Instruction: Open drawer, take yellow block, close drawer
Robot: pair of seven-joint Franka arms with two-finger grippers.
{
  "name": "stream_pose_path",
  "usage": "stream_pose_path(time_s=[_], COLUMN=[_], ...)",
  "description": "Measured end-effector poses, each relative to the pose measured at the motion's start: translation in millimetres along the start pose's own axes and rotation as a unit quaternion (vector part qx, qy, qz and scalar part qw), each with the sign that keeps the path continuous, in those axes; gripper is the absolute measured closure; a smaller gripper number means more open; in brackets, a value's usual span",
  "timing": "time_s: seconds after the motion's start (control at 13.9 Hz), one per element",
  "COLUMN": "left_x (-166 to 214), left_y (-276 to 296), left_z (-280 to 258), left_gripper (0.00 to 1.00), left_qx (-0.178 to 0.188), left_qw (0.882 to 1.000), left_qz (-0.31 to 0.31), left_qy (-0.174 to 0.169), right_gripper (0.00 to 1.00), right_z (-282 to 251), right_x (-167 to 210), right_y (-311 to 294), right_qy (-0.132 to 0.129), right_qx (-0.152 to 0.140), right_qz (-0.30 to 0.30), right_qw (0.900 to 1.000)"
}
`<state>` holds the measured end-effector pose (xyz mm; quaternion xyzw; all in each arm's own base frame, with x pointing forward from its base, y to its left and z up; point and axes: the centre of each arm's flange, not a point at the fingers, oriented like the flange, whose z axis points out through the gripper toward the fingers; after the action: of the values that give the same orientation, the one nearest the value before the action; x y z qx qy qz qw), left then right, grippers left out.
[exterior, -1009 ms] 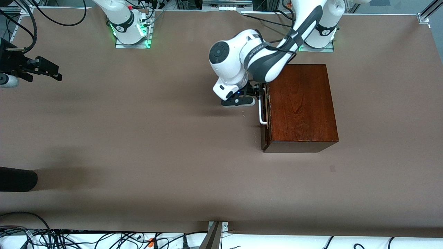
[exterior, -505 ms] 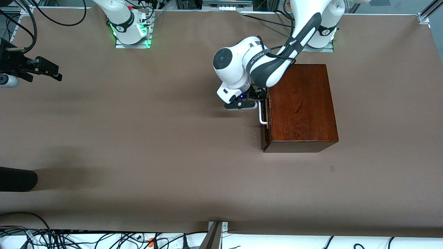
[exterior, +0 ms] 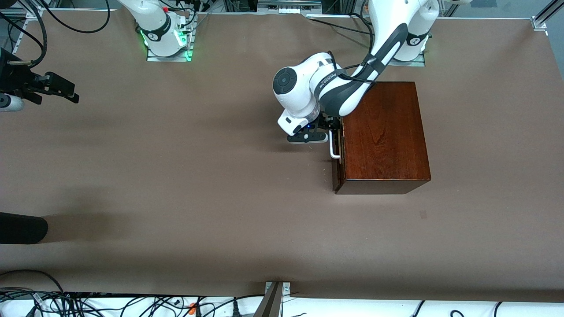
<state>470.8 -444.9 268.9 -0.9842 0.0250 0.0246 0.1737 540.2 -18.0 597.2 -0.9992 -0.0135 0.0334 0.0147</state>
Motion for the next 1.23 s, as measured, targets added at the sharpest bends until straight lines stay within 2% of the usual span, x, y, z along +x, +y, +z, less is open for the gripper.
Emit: stream_pose_path(time_s=[0.58,1.01,1.23], left_x=[5,3,5], left_y=[19,59,63], left_z=[-10,-28,-29], left_gripper=[0.0,0.0,0.0], left_qx=[-0.017,-0.052,-0.053], left_qw=[1.0,0.998,0.998], left_qz=[-0.022,-0.022,-0.024], left_qy=[0.007,0.026,0.025], right_gripper=[0.0,0.0,0.0], right_z=[0,0,0], right_x=[0,0,0], right_y=[0,0,0], right_qy=[0.0,0.0,0.0], right_qx=[0.0,0.0,0.0], right_qz=[0.0,0.0,0.0], right_qw=[1.0,1.0,1.0])
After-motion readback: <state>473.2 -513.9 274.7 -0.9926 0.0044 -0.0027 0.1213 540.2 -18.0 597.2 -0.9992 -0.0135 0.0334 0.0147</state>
